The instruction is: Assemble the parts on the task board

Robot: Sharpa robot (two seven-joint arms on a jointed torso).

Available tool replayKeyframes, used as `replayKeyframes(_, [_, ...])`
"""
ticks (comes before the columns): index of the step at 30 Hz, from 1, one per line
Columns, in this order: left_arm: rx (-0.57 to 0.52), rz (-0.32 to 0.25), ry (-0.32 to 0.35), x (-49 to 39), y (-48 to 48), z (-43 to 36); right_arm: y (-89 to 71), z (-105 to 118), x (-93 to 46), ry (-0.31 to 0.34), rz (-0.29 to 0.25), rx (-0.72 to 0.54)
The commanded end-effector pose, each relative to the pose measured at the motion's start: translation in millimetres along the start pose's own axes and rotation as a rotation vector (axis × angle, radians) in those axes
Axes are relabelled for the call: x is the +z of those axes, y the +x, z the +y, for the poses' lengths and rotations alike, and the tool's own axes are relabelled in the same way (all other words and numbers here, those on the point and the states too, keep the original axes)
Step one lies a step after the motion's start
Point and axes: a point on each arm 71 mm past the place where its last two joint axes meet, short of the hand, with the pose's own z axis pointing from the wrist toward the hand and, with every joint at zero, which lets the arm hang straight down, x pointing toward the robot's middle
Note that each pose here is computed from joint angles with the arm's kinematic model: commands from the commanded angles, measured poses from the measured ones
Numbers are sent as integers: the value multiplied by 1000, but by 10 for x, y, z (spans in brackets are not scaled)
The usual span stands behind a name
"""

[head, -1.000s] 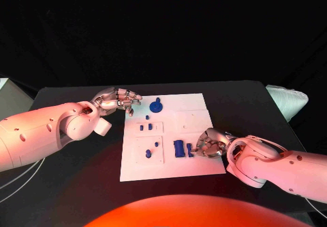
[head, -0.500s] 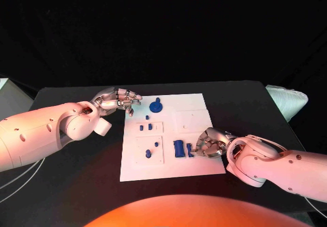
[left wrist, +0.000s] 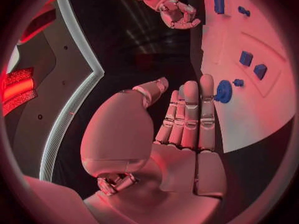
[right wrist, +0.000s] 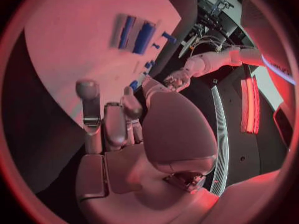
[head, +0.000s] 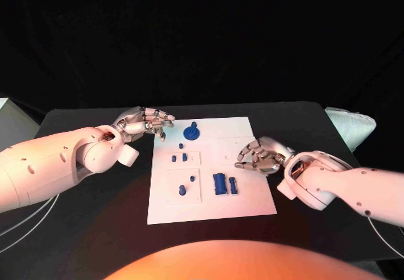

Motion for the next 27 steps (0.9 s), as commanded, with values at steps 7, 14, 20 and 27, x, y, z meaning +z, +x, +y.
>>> replayKeyframes(7, [-67,-177,114,69,-165,-1,-596,-219,452,-80,-182,414])
replayKeyframes(14, [-97,-298,162,186,-269,66,-894,-355,738,-104,-277,508])
replayKeyframes(20, [-69,-238,106,218,-211,102,-899,-369,758,-44,-302,419])
replayKeyframes(27, [-71,-286,119,226,-77,65,-751,-155,716,-82,-350,523])
